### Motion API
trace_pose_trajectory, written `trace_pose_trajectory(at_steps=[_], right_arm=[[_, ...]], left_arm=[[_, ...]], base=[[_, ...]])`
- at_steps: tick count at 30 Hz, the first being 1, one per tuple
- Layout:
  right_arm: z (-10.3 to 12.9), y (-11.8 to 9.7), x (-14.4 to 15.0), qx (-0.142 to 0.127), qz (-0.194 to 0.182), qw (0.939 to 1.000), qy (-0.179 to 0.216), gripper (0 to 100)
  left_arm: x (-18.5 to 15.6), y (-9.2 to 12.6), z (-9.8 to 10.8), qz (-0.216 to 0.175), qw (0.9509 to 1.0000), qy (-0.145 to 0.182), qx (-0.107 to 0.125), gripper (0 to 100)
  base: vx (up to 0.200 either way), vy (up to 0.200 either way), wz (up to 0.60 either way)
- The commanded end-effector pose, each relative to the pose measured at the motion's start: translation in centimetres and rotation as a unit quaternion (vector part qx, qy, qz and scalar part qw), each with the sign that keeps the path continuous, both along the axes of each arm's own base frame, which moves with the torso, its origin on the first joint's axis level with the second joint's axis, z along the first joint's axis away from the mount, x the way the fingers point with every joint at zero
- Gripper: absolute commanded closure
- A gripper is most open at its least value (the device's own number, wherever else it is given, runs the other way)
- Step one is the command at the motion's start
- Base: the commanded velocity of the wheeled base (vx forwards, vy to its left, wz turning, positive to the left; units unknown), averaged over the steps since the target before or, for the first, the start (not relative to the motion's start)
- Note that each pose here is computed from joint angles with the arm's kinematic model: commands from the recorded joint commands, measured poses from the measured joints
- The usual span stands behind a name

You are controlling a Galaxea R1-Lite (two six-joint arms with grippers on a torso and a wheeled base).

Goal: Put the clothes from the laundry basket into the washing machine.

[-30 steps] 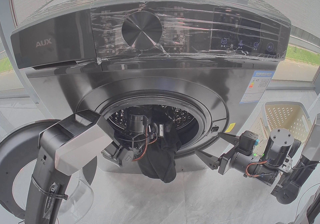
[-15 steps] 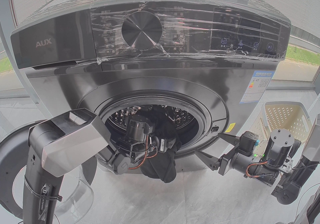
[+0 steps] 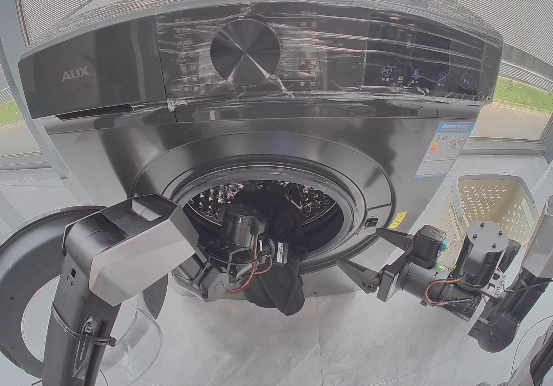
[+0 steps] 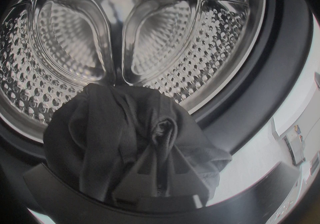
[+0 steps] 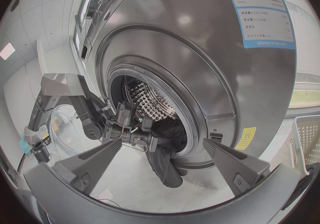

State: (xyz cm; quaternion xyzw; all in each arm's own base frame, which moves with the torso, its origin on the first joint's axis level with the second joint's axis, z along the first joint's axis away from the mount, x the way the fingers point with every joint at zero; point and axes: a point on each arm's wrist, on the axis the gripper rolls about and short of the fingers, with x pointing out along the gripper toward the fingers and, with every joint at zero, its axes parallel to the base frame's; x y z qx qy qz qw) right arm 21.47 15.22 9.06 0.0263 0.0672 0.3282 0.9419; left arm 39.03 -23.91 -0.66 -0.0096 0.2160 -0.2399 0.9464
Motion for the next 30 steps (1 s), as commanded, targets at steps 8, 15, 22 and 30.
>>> trace_pose_trajectory(at_steps=[8, 15, 22, 30], right_arm=[[0.2, -0.1, -0.2, 0.002, -0.001, 1.0000, -0.002, 0], [0.6, -0.2, -0.2, 0.006, -0.001, 0.9999, -0.008, 0], [0.6, -0.1, -0.2, 0.006, 0.001, 0.9999, -0.008, 0], [0.4, 0.0, -0.2, 0.004, 0.002, 1.0000, -0.006, 0]], left_arm=[[4.2, 1.1, 4.4, 0.082, 0.9854, -0.130, -0.074, 100], [4.2, 1.1, 4.5, 0.088, 0.9844, -0.132, -0.078, 0], [2.9, 1.0, 2.8, 0.079, 0.9899, -0.102, -0.059, 0], [-1.3, 0.8, 1.1, 0.015, 0.9999, -0.006, 0.002, 0]], base=[[0.000, 0.000, 0.00], [0.000, 0.000, 0.00], [0.000, 0.000, 0.00], [0.000, 0.000, 0.00]])
